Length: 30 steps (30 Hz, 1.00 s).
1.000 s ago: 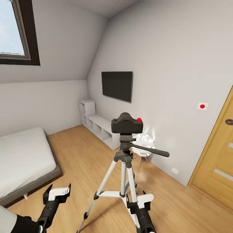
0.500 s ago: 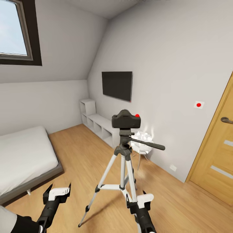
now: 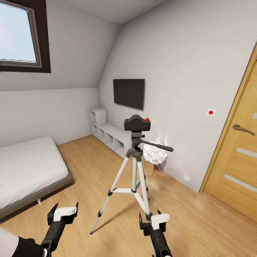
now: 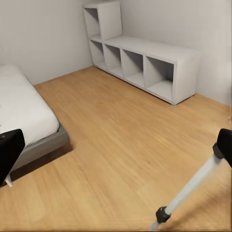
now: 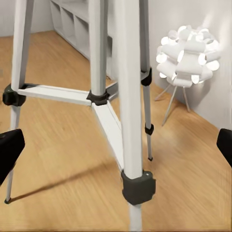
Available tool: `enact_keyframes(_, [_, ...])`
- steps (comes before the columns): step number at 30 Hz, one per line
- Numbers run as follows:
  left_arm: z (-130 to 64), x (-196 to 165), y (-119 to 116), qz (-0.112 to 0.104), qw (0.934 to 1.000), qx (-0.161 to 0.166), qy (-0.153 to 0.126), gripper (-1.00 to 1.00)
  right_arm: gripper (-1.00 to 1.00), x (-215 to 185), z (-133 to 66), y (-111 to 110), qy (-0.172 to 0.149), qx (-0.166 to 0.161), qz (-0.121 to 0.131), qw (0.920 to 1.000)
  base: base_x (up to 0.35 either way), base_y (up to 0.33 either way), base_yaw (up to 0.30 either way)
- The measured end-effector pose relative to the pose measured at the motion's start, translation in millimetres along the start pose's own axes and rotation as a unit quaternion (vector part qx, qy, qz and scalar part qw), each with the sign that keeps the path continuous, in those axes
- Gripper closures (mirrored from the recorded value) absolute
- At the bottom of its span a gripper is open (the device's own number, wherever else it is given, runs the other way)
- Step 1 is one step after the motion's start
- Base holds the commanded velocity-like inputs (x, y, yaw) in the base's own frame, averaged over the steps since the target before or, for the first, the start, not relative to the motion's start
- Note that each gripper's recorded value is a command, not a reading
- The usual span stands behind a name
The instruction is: Attach the digital camera to the camera tripod in the bedroom.
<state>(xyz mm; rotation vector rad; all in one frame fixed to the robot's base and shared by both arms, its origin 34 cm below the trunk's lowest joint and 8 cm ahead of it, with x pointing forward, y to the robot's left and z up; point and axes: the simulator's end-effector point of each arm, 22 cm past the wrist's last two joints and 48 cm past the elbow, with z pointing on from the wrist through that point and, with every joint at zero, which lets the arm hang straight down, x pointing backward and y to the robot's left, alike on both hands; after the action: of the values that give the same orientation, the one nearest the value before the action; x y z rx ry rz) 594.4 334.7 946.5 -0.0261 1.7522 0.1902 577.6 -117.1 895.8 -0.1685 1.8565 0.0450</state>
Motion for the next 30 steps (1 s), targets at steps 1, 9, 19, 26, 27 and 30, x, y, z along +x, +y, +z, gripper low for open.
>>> enact_keyframes(1, [0.0,0.0,-0.3,0.0,1.0,0.0,0.0,-1.0,-1.0,-0.1,0.0,0.0,0.0,0.0,0.0,1.0,-0.349,0.0,0.0])
enact_keyframes(9, [0.9,-1.0,0.9,0.001,1.0,-0.001,-0.002,-1.0,-1.0,-5.5,0.1,-0.7,-0.008,0.001,0.001,1.0,-0.168,0.0,0.0])
enact_keyframes(19, [21.6,10.7,9.4,0.03,0.9973,-0.066,0.007,-1.0,-1.0,-26.6,0.1,-3.1,-0.047,0.005,0.005,0.9988,-0.004,0.0,0.0])
enact_keyframes(26, [-7.0,62.8,29.1,0.061,0.9922,-0.093,0.055,-1.0,-1.0,-23.0,-1.4,-2.3,-0.044,0.004,0.004,0.999,0.0,0.0,0.0])
enact_keyframes(27, [-12.8,71.1,32.7,0.068,0.9912,-0.095,0.062,-1.0,-1.0,-21.3,-1.7,-2.0,-0.043,0.004,0.004,0.9991,0.0,0.0,0.0])
enact_keyframes(30, [-31.8,96.2,44.1,0.084,0.988,-0.099,0.083,-1.0,-1.0,-7.5,-7.4,-4.2,-0.036,0.003,0.002,0.9993,0.0,0.0,0.0])
